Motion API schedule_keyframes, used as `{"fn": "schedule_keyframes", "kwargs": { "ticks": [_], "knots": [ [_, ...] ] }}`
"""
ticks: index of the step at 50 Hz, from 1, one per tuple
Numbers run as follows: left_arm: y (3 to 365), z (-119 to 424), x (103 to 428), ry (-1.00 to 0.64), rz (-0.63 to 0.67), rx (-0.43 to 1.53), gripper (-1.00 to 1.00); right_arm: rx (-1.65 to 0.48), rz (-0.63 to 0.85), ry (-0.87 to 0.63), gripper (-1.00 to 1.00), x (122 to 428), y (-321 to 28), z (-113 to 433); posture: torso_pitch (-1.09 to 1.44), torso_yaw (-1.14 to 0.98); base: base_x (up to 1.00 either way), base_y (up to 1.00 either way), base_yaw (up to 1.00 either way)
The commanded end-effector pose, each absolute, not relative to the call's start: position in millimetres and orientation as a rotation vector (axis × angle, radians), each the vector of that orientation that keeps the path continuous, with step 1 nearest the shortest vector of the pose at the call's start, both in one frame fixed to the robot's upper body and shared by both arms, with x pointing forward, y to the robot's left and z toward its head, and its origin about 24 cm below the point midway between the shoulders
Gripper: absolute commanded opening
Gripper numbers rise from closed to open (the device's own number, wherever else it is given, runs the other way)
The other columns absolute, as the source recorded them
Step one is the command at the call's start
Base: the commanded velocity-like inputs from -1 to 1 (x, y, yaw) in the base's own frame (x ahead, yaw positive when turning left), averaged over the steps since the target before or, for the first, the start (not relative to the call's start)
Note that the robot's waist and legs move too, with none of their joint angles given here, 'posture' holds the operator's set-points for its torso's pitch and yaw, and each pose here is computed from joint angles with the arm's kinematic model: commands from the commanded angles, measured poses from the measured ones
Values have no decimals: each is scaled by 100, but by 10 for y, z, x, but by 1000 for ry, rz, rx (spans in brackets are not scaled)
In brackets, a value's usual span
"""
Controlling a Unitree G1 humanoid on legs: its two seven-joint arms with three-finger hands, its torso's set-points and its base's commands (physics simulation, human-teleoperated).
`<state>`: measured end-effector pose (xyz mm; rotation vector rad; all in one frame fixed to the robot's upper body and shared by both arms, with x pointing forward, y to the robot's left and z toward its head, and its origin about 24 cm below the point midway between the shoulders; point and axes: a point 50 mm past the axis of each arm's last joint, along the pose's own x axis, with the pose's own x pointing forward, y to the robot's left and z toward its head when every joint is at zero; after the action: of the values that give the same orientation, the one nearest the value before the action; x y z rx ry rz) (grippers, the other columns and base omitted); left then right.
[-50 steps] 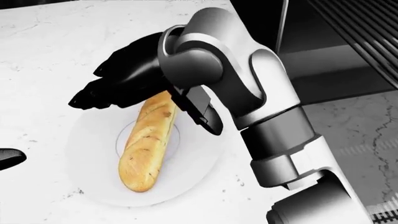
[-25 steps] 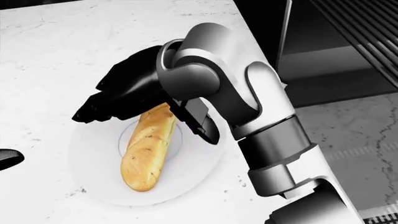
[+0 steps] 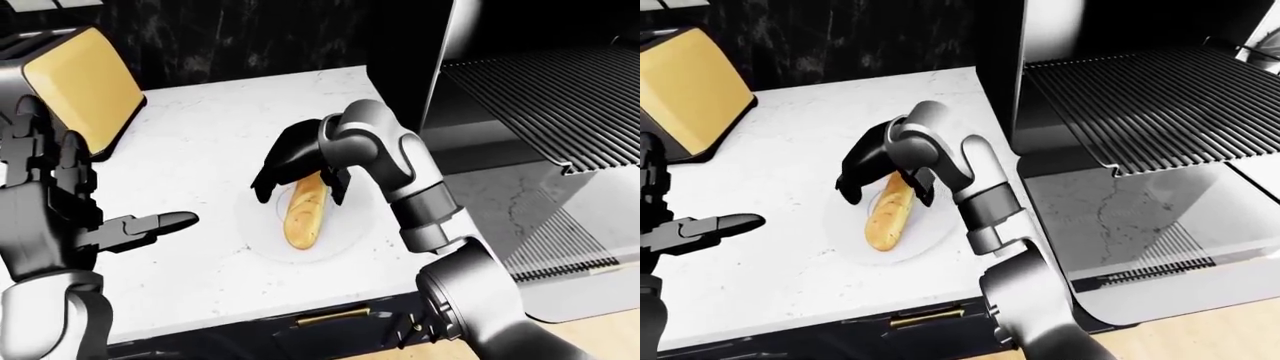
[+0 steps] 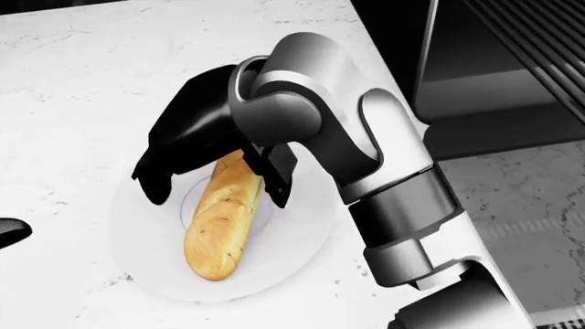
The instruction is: Place the baguette on the rack of the toaster oven.
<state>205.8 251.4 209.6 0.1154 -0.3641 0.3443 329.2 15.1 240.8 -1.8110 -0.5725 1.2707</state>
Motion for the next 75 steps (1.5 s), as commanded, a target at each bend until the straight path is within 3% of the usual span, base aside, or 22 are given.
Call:
{"fn": "schedule_keyframes", "kwargs": {
  "ticks": [1, 31, 39, 52, 75],
  "knots": [
    [2498, 2220, 2009, -441, 347, 138, 100, -1828, 1222, -627, 36, 3266, 161, 2569, 0, 22, 0, 0, 0],
    [2547, 2216, 1982, -448, 378, 134, 100, -1780, 1155, -660, 28, 3272, 73, 2493, 0, 22, 0, 0, 0],
    [2546, 2222, 1982, -448, 379, 134, 100, -1778, 1144, -678, 18, 3265, 73, 2509, 0, 22, 0, 0, 0],
    [2567, 2225, 1972, -449, 385, 134, 100, -1776, 1124, -688, -27, 3274, 69, 2565, 0, 22, 0, 0, 0],
    [2571, 2217, 1977, -449, 388, 139, 100, -1772, 1049, -771, -75, 3306, 114, 2744, 0, 22, 0, 0, 0]
  ]
}}
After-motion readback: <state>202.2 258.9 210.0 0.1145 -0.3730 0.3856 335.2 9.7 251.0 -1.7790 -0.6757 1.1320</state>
